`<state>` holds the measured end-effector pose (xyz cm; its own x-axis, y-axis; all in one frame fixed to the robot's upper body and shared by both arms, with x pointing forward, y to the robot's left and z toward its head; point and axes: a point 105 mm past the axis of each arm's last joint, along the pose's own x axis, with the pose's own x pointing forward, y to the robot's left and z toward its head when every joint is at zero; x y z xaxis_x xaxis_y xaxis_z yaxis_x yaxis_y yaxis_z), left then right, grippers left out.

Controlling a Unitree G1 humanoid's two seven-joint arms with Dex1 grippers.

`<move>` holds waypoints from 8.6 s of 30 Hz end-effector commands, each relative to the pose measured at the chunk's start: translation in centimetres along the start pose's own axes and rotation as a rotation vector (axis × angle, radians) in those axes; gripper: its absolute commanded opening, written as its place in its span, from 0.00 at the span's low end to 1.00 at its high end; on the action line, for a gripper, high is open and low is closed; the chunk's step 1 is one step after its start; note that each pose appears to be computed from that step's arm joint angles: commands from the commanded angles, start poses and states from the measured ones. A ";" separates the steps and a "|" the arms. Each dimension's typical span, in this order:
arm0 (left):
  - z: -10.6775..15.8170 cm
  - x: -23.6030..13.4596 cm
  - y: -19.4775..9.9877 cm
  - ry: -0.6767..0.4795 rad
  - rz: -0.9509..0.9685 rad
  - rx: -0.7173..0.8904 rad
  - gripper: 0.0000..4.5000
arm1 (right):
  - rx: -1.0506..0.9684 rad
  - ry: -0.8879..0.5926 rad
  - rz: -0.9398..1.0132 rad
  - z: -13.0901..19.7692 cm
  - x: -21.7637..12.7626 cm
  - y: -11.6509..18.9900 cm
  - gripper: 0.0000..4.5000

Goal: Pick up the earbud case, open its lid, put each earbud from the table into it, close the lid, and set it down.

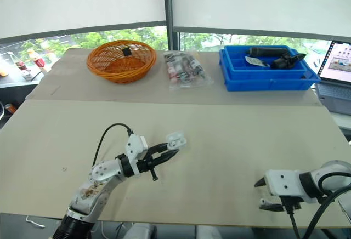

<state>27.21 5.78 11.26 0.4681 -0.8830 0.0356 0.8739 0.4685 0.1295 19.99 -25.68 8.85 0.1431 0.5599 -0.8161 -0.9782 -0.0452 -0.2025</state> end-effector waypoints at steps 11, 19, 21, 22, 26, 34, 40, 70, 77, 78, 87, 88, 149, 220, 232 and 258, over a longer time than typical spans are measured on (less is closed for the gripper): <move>1.1 0.1 -1.1 -0.039 -0.022 0.006 0.12 | 0.144 0.368 -0.137 2.4 -2.2 -0.1 0.73; 1.1 0.1 -1.4 -0.034 -0.021 -0.002 0.12 | 0.160 0.420 -0.100 1.6 -0.7 -0.2 0.73; 1.0 0.1 -1.3 -0.033 -0.015 -0.004 0.12 | 0.187 0.409 -0.094 1.2 -0.5 -0.4 0.73; 1.0 0.1 -1.3 -0.033 -0.013 -0.005 0.12 | 0.206 0.398 -0.093 1.2 -0.4 -0.4 0.73; 1.0 0.2 -1.3 -0.034 -0.010 -0.006 0.12 | 0.223 0.385 -0.078 1.2 -0.1 -0.3 0.73; 0.9 0.2 -1.2 -0.034 -0.009 -0.005 0.12 | 0.220 0.359 -0.067 2.2 0.3 0.0 0.73; 0.9 0.3 -1.2 -0.036 -0.012 -0.006 0.12 | 0.227 0.347 -0.058 2.7 0.5 0.2 0.73; 1.0 0.6 -1.2 -0.044 -0.015 -0.005 0.12 | 0.256 0.380 -0.082 1.5 0.1 0.1 0.07; 1.0 0.8 -1.2 -0.049 -0.019 -0.005 0.12 | 0.175 0.327 -0.144 3.4 -0.7 -1.4 0.07; 1.0 0.8 -1.2 -0.049 -0.020 -0.005 0.12 | 0.169 0.319 -0.151 3.5 -0.7 -1.6 0.07; 2.0 1.6 0.0 -0.084 -0.043 0.012 0.12 | 0.022 -0.360 -0.527 14.2 -1.7 -7.3 0.07; 2.1 1.8 0.1 -0.086 -0.046 0.016 0.12 | 0.027 -0.441 -0.567 15.3 -1.9 -7.5 0.07; 3.1 3.1 2.1 -0.097 -0.090 0.000 0.12 | 0.247 -0.875 -0.917 17.8 1.8 -9.0 0.62; 1.3 6.8 -2.3 0.123 -0.525 -0.245 0.12 | 0.416 -0.472 -0.452 13.1 -2.4 -8.3 0.00; -2.0 7.9 1.2 0.438 -0.347 -0.417 0.45 | 0.388 -0.403 -0.599 11.8 -0.6 -6.8 0.00; 4.9 -4.2 2.0 0.290 -0.451 0.317 1.00 | 0.033 -0.193 -0.418 10.6 -3.8 -6.2 0.99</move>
<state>26.78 10.36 15.01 0.1082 -0.9204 -0.3757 0.9554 -0.0082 0.2954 23.97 -18.76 17.85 0.4846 0.6620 -0.5717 -0.8642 0.2614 -0.4299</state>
